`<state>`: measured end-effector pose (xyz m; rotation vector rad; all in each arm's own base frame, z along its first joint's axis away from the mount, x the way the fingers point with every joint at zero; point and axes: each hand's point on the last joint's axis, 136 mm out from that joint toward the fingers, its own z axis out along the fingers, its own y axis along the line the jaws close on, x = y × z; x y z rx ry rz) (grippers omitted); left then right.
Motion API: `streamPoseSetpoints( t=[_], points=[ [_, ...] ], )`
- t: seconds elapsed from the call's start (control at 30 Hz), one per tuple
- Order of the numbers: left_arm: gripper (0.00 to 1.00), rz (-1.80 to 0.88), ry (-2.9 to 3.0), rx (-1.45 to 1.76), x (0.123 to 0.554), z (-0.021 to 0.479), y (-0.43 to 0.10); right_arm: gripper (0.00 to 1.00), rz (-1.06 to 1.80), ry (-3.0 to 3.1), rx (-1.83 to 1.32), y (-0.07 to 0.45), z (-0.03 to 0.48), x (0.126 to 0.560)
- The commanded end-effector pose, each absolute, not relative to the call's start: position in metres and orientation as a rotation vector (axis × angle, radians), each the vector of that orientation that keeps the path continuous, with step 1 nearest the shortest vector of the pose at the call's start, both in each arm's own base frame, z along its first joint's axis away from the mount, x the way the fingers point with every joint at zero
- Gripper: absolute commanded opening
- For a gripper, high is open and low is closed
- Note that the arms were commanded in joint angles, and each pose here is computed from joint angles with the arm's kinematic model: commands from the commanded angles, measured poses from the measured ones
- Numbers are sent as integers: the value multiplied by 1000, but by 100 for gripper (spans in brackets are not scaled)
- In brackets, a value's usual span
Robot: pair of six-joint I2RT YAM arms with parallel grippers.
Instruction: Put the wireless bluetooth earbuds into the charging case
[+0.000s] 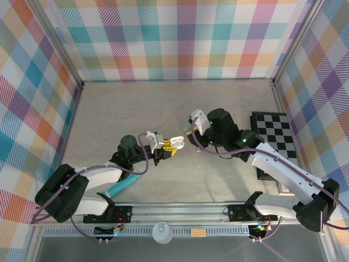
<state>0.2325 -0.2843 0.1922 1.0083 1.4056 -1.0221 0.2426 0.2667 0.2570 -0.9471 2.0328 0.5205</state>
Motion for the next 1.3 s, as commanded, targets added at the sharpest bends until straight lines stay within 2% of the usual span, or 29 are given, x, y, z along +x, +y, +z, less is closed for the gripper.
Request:
streamPoseSetpoints(
  t=[0.0,0.5,1.27],
  points=[
    [0,-1096,1296,1009,229,226,-293,22,508,1886,-1026,278,284,241],
    [0,-1210,1260,976,222,265,-295,22,508,1780,-1127,290,289,236],
    [0,-1249,1216,922,223,287,-294,23,507,1764,-1165,284,283,226]
  ],
)
